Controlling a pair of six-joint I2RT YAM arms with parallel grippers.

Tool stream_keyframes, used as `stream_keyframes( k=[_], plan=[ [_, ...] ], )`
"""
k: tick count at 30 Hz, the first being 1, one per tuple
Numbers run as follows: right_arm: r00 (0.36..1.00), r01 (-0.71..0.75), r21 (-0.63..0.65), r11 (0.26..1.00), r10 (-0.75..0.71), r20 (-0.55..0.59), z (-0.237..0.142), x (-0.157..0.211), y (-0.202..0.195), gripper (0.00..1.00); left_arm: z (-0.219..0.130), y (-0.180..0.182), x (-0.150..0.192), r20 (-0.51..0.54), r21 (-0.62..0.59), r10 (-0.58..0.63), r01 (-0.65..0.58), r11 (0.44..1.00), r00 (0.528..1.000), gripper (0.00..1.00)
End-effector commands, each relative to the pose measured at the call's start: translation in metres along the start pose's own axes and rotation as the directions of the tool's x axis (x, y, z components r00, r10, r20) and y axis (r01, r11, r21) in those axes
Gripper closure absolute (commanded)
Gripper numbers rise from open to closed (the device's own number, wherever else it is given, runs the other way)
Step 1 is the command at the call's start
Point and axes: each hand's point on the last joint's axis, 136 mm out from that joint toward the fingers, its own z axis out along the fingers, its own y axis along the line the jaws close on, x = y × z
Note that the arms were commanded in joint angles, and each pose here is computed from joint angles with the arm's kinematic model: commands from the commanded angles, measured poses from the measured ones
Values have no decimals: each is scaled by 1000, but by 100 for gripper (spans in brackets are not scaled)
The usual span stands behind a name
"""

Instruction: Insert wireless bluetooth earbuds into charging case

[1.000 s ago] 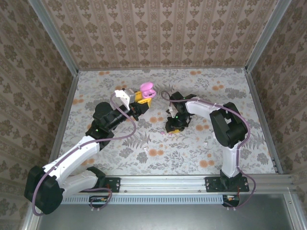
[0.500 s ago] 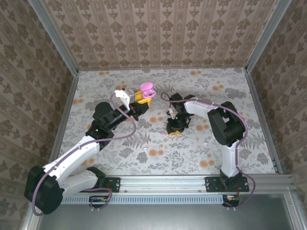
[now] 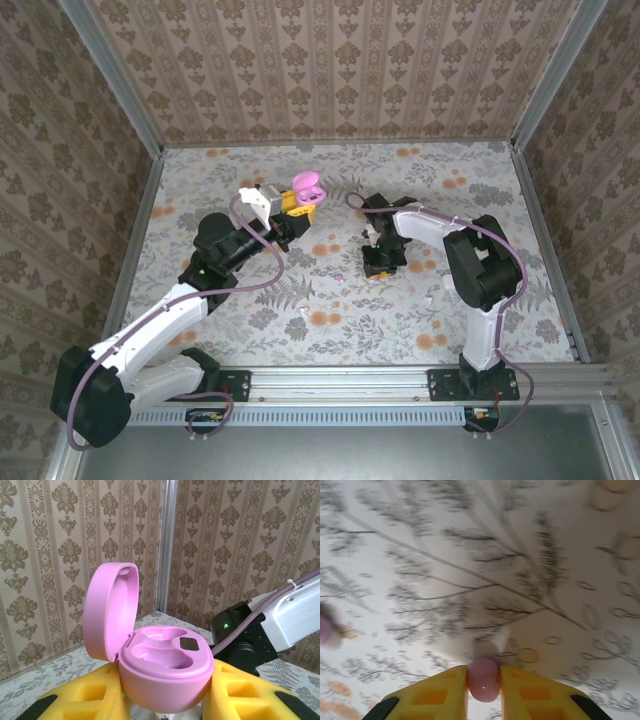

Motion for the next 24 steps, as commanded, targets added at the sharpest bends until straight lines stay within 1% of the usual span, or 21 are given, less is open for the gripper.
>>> stream_keyframes(
  k=[1, 3, 5, 11, 15, 18, 21, 24],
  plan=[
    [997, -71, 60, 996, 71, 5, -1, 5, -17, 76, 0, -5, -17, 43, 10, 20, -21, 1000, 999, 65],
    [997, -75, 47, 996, 74, 12, -2, 3, -15, 76, 0, -5, -17, 42, 10, 21, -22, 1000, 999, 65],
    [997, -79, 61, 995, 79, 11, -2, 2, -16, 76, -1, -4, -16, 41, 7, 21, -21, 1000, 999, 65],
    [996, -73, 6, 997, 73, 50, -10, -2, -7, 76, 0, -4, -14, 34, 6, 19, -19, 1000, 999, 65],
    [995, -89, -33, 996, 90, 32, -2, 1, -5, 70, 3, -4, -14, 31, 15, 16, -16, 1000, 999, 65],
    [992, -117, -107, 987, 121, 32, 3, 2, -2, 65, 4, -4, -14, 27, 18, 16, -17, 1000, 999, 65],
    [990, -130, -189, 973, 140, 37, 1, 2, 2, 65, 4, -4, -13, 24, 19, 18, -18, 1000, 1000, 65],
    [989, -128, -234, 964, 142, 43, 0, 2, 2, 65, 5, -4, -13, 22, 21, 14, -15, 1000, 1000, 65]
  ],
)
